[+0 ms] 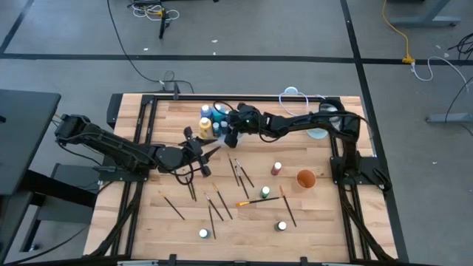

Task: Pick & Place Paint Supplies
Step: Put the blue paint bottle into the white bin, then put the red paint bottle into the white bin

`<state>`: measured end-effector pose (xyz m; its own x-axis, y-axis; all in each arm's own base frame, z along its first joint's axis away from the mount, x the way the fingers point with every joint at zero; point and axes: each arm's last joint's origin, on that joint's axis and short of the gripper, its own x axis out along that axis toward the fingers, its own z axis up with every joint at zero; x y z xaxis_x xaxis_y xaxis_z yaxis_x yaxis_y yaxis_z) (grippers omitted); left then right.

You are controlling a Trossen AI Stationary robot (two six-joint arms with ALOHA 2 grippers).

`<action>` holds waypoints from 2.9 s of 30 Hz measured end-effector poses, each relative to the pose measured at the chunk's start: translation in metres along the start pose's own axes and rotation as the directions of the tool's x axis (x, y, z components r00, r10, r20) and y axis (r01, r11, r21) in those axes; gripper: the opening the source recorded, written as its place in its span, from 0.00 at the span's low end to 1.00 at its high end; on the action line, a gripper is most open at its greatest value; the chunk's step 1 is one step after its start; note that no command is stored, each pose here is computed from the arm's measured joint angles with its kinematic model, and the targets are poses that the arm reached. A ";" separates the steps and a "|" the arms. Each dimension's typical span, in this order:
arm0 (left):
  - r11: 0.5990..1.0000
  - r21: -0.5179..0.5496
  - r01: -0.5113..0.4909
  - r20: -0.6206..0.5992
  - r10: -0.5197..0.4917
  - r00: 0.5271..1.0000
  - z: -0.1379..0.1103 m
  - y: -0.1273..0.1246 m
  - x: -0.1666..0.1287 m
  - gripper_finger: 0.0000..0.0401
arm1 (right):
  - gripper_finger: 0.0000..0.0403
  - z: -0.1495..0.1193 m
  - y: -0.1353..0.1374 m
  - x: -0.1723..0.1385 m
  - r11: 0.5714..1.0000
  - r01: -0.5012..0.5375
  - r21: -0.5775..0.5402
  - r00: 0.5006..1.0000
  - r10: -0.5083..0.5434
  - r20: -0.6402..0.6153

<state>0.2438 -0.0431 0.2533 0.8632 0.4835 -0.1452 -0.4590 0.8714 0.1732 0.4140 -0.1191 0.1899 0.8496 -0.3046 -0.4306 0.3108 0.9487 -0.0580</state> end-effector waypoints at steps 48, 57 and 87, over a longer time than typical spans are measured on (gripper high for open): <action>0.992 0.003 0.129 0.013 -0.129 0.992 0.001 -0.004 0.000 0.33 | 0.44 -0.041 0.088 -0.158 0.998 -0.064 -0.011 0.702 0.037 -0.711; 0.991 0.048 0.128 0.012 -0.128 0.992 0.001 -0.004 0.000 0.33 | 0.44 -0.049 0.087 -0.161 0.999 -0.028 0.033 0.654 0.043 -0.755; 0.990 0.068 0.122 0.052 -0.126 0.991 0.005 -0.003 0.000 0.33 | 0.30 -0.016 0.100 -0.138 0.957 -0.287 -0.042 0.867 0.241 -0.437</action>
<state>0.2461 -0.0467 0.2579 0.9238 0.3653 -0.1147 -0.3349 0.9161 0.2203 0.3206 0.0190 0.2293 0.6248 0.0014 -0.7808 0.0357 0.9989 0.0303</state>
